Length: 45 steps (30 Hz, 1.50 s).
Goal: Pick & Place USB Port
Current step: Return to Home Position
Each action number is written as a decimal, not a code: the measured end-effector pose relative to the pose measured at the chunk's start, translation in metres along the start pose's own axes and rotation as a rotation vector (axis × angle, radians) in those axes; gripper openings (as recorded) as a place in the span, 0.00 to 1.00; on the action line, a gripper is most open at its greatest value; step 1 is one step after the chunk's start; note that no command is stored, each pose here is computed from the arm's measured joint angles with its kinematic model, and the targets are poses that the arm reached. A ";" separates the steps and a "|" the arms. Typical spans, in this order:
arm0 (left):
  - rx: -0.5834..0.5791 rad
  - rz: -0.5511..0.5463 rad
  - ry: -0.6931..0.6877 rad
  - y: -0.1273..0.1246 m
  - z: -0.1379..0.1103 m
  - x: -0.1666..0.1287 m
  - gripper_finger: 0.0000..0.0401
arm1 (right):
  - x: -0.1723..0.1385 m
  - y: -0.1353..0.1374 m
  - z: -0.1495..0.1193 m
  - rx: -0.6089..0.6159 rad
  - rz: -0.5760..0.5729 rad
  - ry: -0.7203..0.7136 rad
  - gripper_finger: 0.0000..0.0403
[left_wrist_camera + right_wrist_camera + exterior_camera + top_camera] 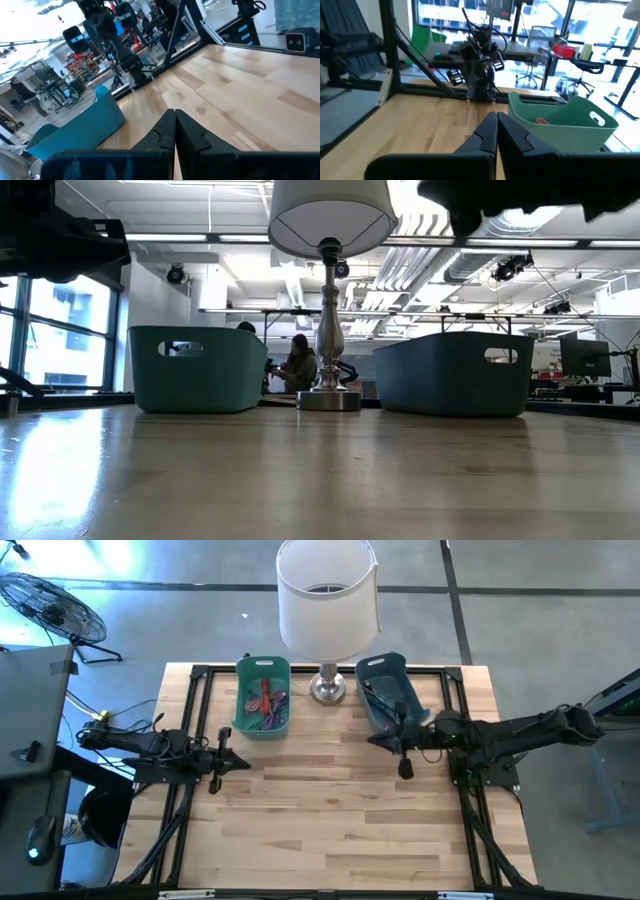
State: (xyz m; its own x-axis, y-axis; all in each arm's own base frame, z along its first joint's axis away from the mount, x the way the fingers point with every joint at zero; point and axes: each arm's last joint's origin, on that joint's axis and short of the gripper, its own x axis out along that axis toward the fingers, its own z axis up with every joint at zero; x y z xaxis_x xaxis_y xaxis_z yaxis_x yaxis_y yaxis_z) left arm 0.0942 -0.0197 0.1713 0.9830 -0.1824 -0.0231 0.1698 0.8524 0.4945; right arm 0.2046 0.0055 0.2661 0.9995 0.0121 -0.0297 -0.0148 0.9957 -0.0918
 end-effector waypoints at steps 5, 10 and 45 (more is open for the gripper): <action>-0.001 -0.002 0.001 0.000 0.000 0.000 0.00 | -0.018 0.003 -0.032 0.006 0.003 -0.022 0.00; -0.007 -0.004 0.005 0.000 0.000 0.000 0.00 | -0.030 0.005 -0.054 0.007 0.004 -0.021 0.00; -0.067 0.077 0.130 -0.001 -0.008 0.009 0.00 | -0.055 0.010 -0.114 0.086 0.009 0.053 0.00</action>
State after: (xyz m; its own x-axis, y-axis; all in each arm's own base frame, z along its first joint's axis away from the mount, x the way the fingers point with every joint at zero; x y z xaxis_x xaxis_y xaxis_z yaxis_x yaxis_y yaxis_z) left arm 0.1035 -0.0180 0.1639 0.9934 -0.0541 -0.1015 0.0936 0.8928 0.4406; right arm 0.1461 0.0040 0.1536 0.9964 0.0182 -0.0826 -0.0187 0.9998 -0.0053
